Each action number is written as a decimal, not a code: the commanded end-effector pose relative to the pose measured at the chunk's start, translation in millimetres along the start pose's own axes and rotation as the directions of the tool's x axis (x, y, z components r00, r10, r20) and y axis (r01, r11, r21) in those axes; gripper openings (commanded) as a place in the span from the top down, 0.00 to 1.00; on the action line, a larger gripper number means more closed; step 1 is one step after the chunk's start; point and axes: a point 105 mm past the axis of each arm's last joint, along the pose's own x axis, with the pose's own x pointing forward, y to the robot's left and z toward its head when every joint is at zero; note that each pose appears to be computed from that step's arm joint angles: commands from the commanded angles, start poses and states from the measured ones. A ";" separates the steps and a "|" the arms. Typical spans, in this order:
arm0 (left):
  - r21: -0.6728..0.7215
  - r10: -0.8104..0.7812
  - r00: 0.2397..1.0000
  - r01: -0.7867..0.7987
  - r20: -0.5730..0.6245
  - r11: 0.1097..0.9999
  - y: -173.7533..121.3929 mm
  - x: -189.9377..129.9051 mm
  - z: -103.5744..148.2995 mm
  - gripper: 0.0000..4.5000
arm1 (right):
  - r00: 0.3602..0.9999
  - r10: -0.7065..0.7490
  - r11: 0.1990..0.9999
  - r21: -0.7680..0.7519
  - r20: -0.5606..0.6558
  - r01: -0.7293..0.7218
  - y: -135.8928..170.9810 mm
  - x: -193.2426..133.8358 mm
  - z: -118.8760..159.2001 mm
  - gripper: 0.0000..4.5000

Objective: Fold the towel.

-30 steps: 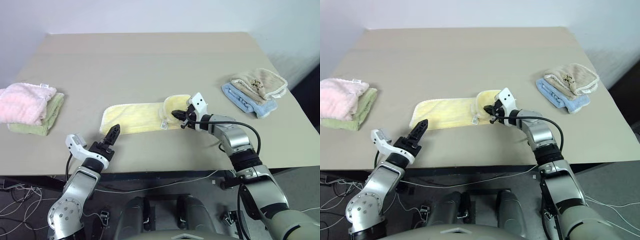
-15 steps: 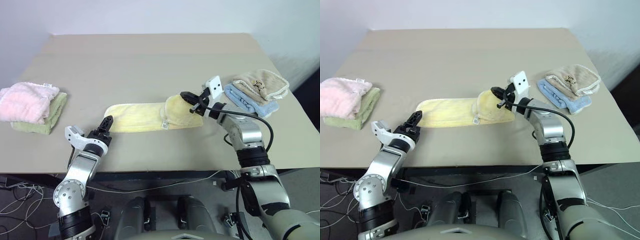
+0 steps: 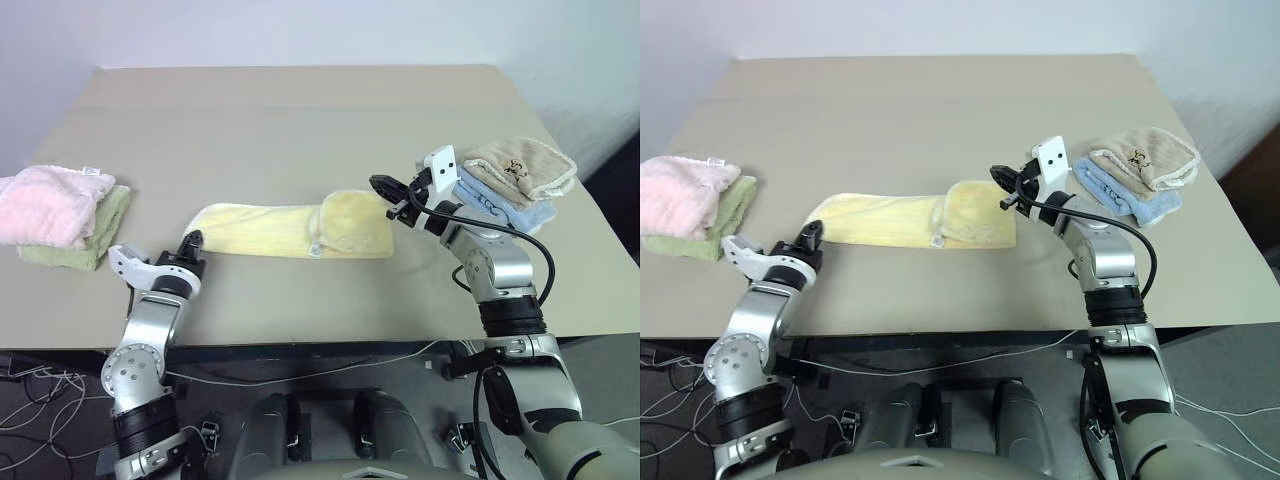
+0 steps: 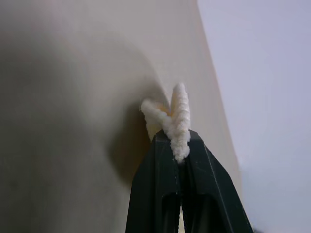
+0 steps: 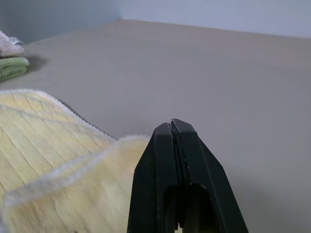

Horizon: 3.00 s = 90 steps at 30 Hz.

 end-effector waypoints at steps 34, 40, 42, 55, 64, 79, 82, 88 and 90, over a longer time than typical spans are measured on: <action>0.501 -0.378 0.537 0.843 -0.754 0.197 -115.0 -17.3 -140.5 0.40 | 0.993 -0.117 0.993 -0.005 0.023 0.117 -7.6 -19.4 0.4 1.00; 0.654 -0.398 0.702 0.705 -0.590 0.273 -109.4 -0.1 -90.1 0.17 | 0.999 -0.002 1.000 -0.028 0.051 0.003 14.7 -16.3 14.0 1.00; 0.729 -0.359 0.764 0.633 -0.535 0.261 -100.4 10.7 -75.4 0.17 | 0.998 0.040 0.999 -0.039 0.053 -0.038 24.7 -13.2 17.5 1.00; 0.805 -0.154 0.803 0.590 -0.576 0.065 -41.0 34.1 -102.8 1.00 | 0.973 0.201 0.979 0.066 -0.112 -0.194 87.2 31.0 -54.1 1.00; 0.807 -0.375 0.839 0.511 -0.394 0.296 -77.7 28.2 -59.1 1.00 | 0.986 0.164 0.986 0.044 -0.036 -0.162 69.5 16.9 -32.7 1.00; 0.953 -0.131 0.953 0.287 -0.274 0.093 -14.1 14.6 25.9 1.00 | 0.985 0.127 0.840 0.540 -0.120 -0.043 25.5 -8.5 -32.8 0.29; 0.953 -0.128 0.952 0.289 -0.277 0.093 -12.2 13.7 23.1 1.00 | 0.976 0.190 0.784 0.615 -0.109 -0.083 39.5 -1.8 -35.3 0.06; 0.949 -0.122 0.950 0.300 -0.288 0.095 -7.9 11.9 18.5 1.00 | 0.951 0.271 0.773 0.622 -0.147 -0.124 66.6 14.1 -41.0 0.00; 0.948 -0.121 0.949 0.302 -0.290 0.096 -7.6 12.1 17.5 1.00 | 0.943 0.290 0.776 0.616 -0.162 -0.133 73.1 18.2 -44.3 0.00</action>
